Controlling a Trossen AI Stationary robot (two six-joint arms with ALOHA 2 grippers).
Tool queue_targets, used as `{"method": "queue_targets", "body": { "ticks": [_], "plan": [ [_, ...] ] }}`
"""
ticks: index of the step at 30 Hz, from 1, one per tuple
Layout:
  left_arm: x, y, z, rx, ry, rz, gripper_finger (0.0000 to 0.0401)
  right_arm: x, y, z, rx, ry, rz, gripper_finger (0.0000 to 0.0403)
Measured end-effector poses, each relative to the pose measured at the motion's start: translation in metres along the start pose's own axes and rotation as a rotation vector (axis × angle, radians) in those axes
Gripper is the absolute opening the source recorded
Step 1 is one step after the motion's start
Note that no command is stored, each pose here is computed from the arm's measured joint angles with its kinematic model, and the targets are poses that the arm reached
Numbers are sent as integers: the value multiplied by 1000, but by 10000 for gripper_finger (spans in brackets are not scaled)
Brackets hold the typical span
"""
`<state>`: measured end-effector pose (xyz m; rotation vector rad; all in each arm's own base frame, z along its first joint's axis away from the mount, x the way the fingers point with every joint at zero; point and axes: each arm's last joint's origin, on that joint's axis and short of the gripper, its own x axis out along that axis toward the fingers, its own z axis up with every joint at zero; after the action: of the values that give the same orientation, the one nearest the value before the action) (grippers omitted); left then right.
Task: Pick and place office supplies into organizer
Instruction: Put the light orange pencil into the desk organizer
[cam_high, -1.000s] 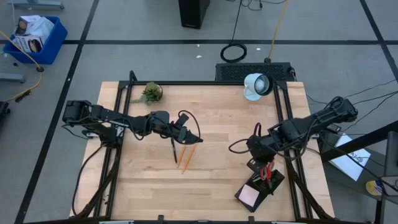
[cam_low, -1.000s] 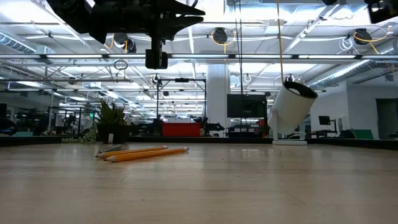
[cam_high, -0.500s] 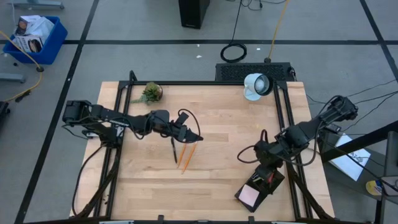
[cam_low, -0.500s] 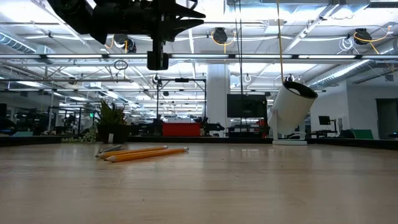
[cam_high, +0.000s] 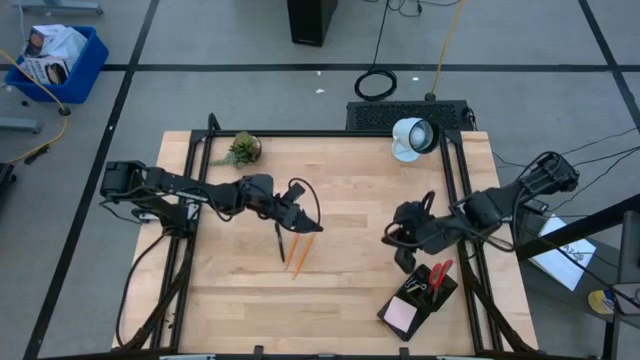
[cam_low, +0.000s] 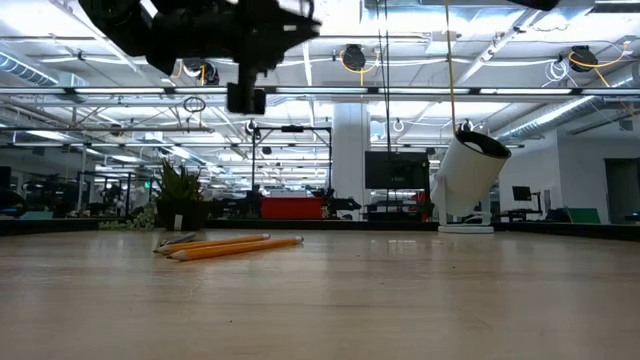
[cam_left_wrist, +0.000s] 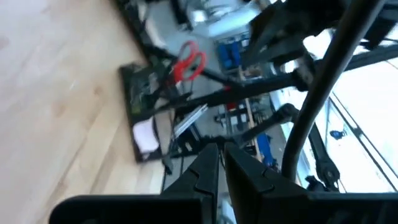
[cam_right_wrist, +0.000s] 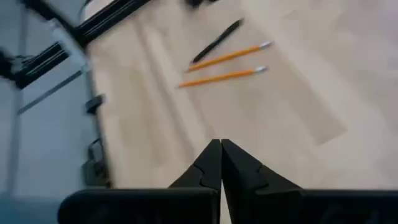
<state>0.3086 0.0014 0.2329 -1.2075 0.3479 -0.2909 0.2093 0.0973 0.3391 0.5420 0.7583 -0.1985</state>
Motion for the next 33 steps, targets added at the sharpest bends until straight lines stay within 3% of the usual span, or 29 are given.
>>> {"method": "queue_targets", "body": {
  "ticks": [8, 14, 18, 25, 33],
  "plan": [
    [3, 20, -32, -260, 184, 256, 39, 14, -12, -1, -16, -145, -146, 10],
    [12, 15, -73, -242, 213, 372, 81, 47, -24, -22, 3, -208, -145, 26],
    [15, 12, -89, -233, 148, 440, 123, 61, -33, -34, 2, -227, -123, 31],
    [11, 28, -114, -199, 46, 686, 143, 53, -45, -36, -230, -283, -72, 26],
    [19, 23, -106, -311, -205, 598, 143, 9, -48, -20, -337, -474, 58, 22]
  ]
}}
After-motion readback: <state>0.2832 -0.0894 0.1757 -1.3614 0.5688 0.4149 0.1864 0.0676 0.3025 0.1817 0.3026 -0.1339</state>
